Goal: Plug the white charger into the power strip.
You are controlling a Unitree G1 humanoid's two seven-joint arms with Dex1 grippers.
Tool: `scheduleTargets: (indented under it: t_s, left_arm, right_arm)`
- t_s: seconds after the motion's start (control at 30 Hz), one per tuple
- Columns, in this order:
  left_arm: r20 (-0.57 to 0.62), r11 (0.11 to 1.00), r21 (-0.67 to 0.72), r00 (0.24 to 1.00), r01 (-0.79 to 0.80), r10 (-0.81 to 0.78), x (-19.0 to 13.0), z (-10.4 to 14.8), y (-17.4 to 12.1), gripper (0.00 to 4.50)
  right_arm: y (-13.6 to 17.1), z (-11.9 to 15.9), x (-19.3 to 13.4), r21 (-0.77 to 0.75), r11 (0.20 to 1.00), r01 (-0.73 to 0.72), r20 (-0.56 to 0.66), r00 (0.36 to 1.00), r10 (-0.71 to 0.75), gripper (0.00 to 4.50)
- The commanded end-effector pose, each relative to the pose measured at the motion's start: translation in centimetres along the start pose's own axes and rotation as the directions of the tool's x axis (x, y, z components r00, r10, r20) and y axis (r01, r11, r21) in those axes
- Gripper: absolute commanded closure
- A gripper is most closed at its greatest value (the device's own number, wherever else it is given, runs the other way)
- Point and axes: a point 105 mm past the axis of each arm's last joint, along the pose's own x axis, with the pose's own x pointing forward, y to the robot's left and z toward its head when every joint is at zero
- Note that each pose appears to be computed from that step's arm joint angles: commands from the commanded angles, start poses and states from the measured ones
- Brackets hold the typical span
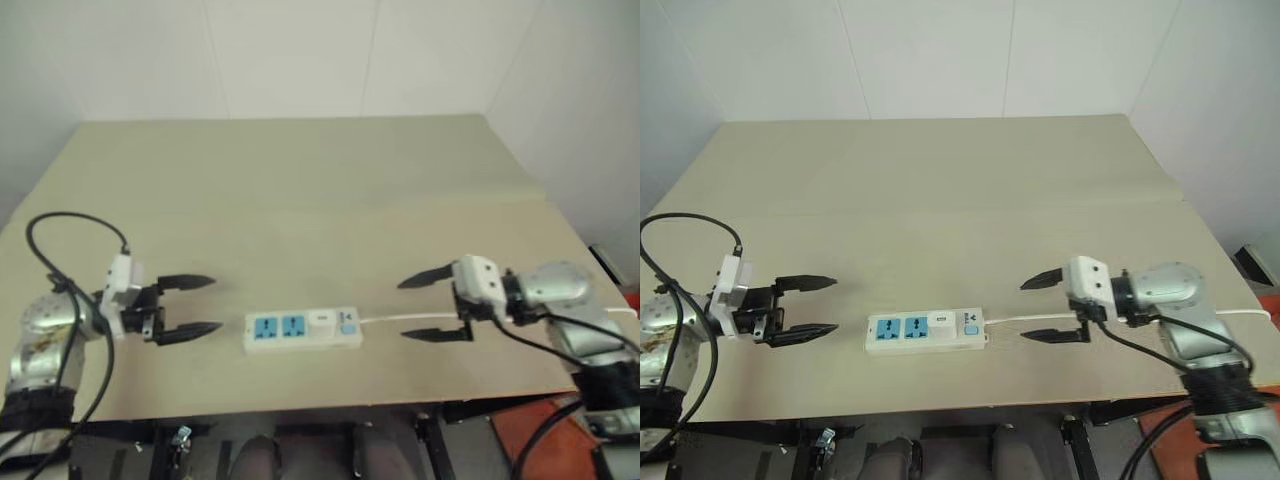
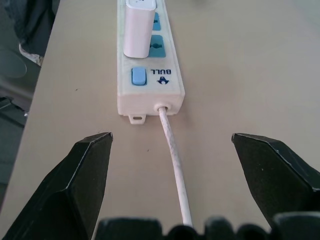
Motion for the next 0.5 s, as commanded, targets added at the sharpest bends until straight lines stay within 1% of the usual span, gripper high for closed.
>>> scheduleTargets:
  t_s: [0.03, 0.27, 0.5]
  left_arm:
    - [0.014, 0.998, 0.062, 1.0, -0.012, 0.011, -0.9, 1.6, -0.3, 0.0]
    - [0.027, 0.997, 0.067, 0.999, -0.028, 0.026, -0.4, 1.7, -0.5, 0.0]
    - [0.036, 0.997, 0.065, 0.999, -0.034, 0.031, 0.2, 1.6, -0.5, 0.0]
  right_arm:
    - [-0.1, 1.1, -1.7, -0.03, 0.999, 0.026, 0.002, 1.0, -0.026, 0.04]
    - [0.1, 1.0, -2.8, -0.002, 0.997, 0.074, -0.014, 0.997, -0.074, 0.04]
    - [0.4, 0.8, -3.0, 0.018, 0.996, 0.084, -0.023, 0.996, -0.084, 0.04]
